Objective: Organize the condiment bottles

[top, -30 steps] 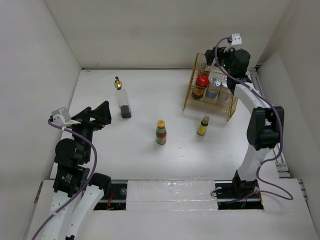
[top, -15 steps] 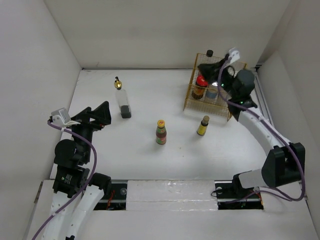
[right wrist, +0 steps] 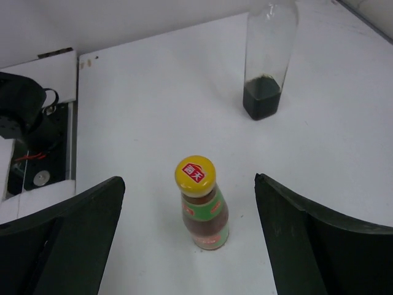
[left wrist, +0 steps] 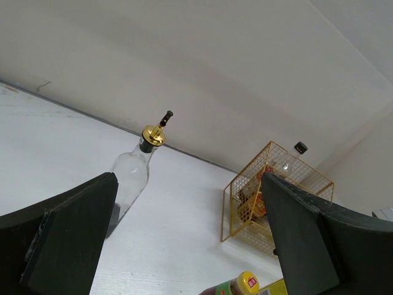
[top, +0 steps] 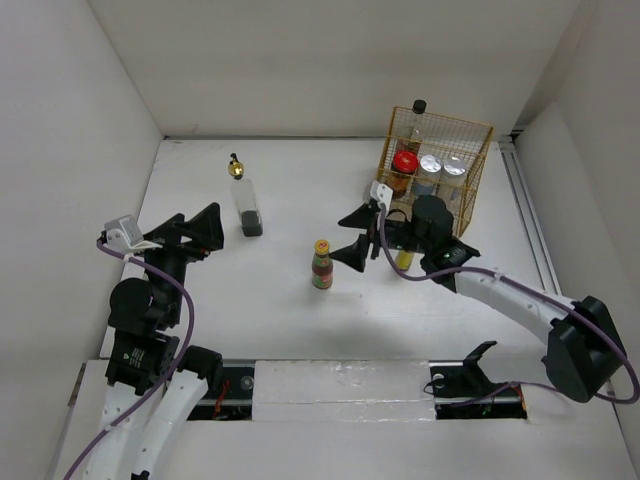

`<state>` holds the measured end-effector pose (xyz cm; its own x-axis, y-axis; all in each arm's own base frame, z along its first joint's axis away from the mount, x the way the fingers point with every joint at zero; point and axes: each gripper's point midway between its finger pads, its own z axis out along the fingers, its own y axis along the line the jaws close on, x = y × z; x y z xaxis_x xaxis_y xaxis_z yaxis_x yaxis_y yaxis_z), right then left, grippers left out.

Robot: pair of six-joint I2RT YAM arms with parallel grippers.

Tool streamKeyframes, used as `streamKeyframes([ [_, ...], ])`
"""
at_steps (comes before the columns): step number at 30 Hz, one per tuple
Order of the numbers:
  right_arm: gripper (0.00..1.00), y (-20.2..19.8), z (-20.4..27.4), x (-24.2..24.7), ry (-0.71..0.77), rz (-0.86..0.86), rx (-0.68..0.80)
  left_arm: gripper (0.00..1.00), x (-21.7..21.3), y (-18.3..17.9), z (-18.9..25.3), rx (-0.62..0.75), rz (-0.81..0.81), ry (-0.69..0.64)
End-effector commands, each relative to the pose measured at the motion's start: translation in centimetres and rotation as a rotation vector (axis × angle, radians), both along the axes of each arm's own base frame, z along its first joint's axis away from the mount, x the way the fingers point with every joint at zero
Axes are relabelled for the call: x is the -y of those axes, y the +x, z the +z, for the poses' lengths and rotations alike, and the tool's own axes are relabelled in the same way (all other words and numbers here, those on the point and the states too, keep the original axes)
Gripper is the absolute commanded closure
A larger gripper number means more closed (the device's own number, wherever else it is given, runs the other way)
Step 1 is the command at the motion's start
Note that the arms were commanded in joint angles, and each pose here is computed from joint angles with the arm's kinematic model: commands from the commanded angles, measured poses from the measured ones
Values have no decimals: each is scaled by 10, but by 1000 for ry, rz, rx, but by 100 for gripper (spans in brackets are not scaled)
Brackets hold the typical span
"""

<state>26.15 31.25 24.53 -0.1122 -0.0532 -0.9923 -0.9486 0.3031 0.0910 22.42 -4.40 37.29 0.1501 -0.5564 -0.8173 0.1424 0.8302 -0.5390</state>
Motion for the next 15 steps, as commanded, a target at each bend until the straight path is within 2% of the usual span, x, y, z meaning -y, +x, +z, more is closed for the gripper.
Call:
streamKeyframes([
  [1, 8, -10, 1, -7, -13, 44, 69, 0, 4, 2, 8, 35, -18, -3],
  [5, 8, -17, -17, -21, -47, 86, 34, 0, 4, 2, 10, 44, -18, -6],
  [9, 8, -6, -19, -32, -59, 77, 37, 0, 3, -1, 12, 54, -18, -9],
  [15, 14, -2, -15, -55, -14, 114, 52, 0, 4, 2, 11, 45, -18, -6],
])
